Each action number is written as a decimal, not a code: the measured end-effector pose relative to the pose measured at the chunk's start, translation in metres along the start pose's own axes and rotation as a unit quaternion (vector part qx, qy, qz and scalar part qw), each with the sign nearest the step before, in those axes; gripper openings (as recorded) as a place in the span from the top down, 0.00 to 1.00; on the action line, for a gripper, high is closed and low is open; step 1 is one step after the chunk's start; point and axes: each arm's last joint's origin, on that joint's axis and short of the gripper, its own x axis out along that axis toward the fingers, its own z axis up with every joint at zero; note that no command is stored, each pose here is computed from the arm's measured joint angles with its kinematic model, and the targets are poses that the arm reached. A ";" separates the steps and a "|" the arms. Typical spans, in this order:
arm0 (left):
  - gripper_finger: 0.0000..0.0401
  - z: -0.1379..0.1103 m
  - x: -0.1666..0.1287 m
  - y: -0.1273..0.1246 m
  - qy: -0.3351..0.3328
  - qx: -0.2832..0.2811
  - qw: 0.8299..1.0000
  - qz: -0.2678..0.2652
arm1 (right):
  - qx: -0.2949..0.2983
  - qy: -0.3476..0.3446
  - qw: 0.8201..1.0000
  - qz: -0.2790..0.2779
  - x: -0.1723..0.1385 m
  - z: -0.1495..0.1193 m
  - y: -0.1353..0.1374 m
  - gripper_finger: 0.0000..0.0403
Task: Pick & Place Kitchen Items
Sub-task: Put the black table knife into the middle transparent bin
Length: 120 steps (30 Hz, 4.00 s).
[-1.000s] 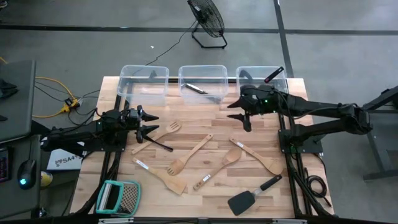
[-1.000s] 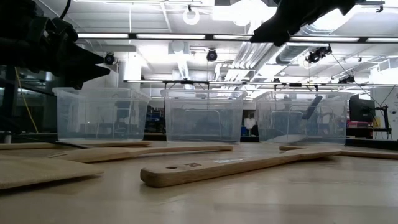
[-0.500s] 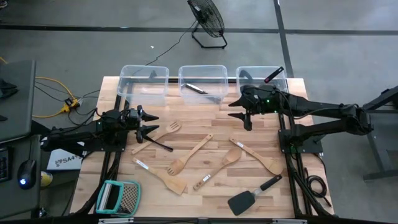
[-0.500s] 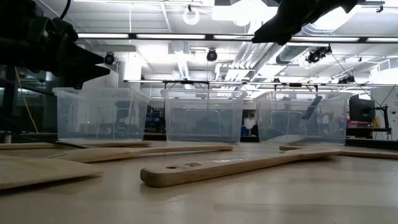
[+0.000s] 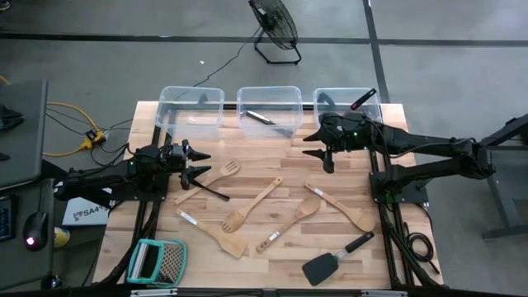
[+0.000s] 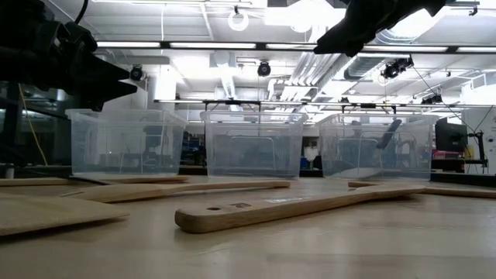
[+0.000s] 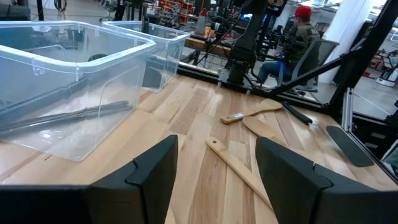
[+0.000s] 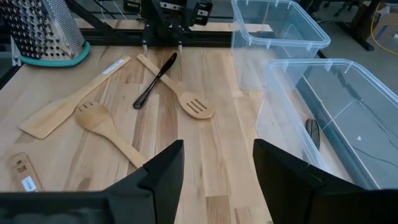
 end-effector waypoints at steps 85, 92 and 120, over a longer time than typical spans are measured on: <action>0.47 0.002 0.086 -0.048 0.555 0.160 0.814 -0.064 | 0.000 0.000 1.000 0.000 0.000 0.000 0.000 0.54; 0.47 -0.009 0.091 -0.046 0.580 0.184 0.791 -0.062 | 0.000 0.000 1.000 0.000 0.000 0.000 0.000 0.54; 0.47 -0.027 0.101 -0.036 0.610 0.262 0.739 -0.111 | 0.000 0.000 1.000 0.000 0.000 0.000 0.000 0.54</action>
